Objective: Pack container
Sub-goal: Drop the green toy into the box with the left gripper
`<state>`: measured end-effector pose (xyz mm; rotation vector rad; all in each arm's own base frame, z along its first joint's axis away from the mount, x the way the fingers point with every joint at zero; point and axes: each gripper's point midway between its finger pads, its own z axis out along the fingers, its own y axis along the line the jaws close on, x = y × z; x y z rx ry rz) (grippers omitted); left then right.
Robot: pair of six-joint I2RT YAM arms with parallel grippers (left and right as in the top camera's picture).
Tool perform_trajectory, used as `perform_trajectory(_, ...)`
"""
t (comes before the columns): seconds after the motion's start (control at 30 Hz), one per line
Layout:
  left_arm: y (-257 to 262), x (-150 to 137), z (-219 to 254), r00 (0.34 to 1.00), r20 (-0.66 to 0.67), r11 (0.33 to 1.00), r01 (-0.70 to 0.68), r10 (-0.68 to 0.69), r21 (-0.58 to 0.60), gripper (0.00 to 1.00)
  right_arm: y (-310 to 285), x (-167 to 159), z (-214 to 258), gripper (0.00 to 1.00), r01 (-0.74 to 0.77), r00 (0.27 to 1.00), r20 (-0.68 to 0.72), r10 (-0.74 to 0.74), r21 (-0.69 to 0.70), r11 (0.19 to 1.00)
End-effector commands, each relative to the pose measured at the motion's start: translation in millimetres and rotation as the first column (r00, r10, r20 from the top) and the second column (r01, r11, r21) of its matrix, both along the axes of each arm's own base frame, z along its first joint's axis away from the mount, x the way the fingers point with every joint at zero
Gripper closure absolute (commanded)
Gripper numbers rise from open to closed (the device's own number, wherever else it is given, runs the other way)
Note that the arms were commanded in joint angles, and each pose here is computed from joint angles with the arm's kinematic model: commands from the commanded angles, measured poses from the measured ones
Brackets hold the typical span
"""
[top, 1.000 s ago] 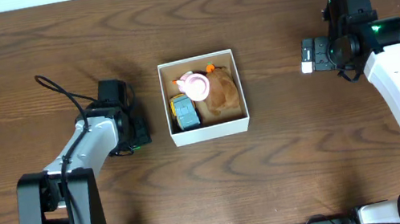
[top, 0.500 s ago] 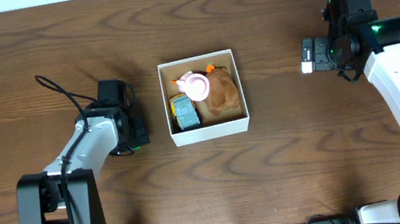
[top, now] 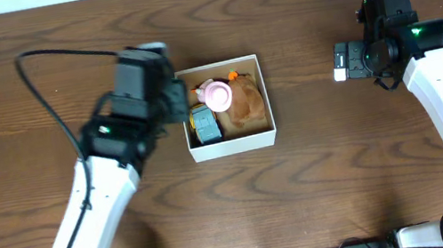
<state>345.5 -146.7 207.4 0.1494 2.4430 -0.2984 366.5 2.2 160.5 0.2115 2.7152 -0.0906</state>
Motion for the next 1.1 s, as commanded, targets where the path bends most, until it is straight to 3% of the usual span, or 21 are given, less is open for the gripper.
perform_trajectory(0.0, -33.2, -11.5, -19.2, 0.995, -0.046, 0.996, 0.091, -0.090, 0.020, 0.81, -0.3, 1.8, 0.3, 0.01, -0.014, 1.000, 0.000, 0.014, -0.003, 1.000)
perform_trajectory(0.17, -73.9, -20.9, -57.4, 0.975, -0.123, 0.979, 0.195, -0.188, 0.053, 0.80, -0.3, 1.6, 0.4, 0.01, -0.014, 1.000, 0.000, 0.014, -0.003, 1.000)
perform_trajectory(0.2, -78.8, -22.3, -66.3, 0.970, -0.142, 0.976, 0.208, -0.197, 0.061, 0.73, -0.3, 1.2, 0.1, 0.01, -0.014, 1.000, -0.002, 0.014, -0.003, 1.000)
perform_trajectory(0.3, -85.1, -24.8, -84.1, 0.960, -0.183, 0.971, 0.227, -0.210, 0.079, 0.67, -0.4, 0.8, -0.1, 0.01, -0.016, 1.000, -0.004, 0.016, -0.004, 1.000)
perform_trajectory(0.33, -85.6, -25.2, -86.7, 0.959, -0.190, 0.970, 0.229, -0.210, 0.082, 0.61, -0.4, 0.9, 0.0, 0.01, -0.016, 1.000, -0.004, 0.016, -0.004, 1.000)
perform_trajectory(0.4, -85.5, -25.0, -87.8, 0.959, -0.192, 0.970, 0.229, -0.210, 0.083, 0.33, -0.4, 1.1, 0.2, 0.01, -0.016, 1.000, -0.003, 0.016, -0.004, 1.000)
perform_trajectory(0.5, -85.8, -24.1, -83.3, 0.961, -0.179, 0.971, 0.227, -0.211, 0.078, 0.27, -0.4, 1.0, 0.0, 0.01, -0.016, 1.000, -0.003, 0.016, -0.004, 1.000)
perform_trajectory(0.67, -81.2, -21.8, -67.9, 0.969, -0.141, 0.975, 0.212, -0.201, 0.065, 0.01, -0.5, 1.0, 0.0, 0.01, -0.031, 1.000, -0.005, 0.031, -0.011, 0.999)
perform_trajectory(0.8, -59.4, -14.2, -41.4, 0.987, -0.077, 0.987, 0.149, -0.144, 0.056, 0.02, -0.4, 1.0, 0.0, 0.01, -0.037, 0.999, -0.006, 0.037, -0.013, 0.999)
perform_trajectory(0.93, 9.3, -4.9, -12.0, 0.995, -0.010, 0.990, -0.096, 0.098, 0.103, 0.02, -0.4, 1.0, 0.0, 0.01, -0.047, 0.999, -0.007, 0.047, -0.018, 0.999)
perform_trajectory(1.07, 102.3, -11.5, 14.7, 0.925, 0.026, 0.920, -0.380, 0.380, 0.098, 0.02, -0.4, 0.9, -0.1, 0.01, -0.047, 0.999, -0.007, 0.047, -0.018, 0.999)
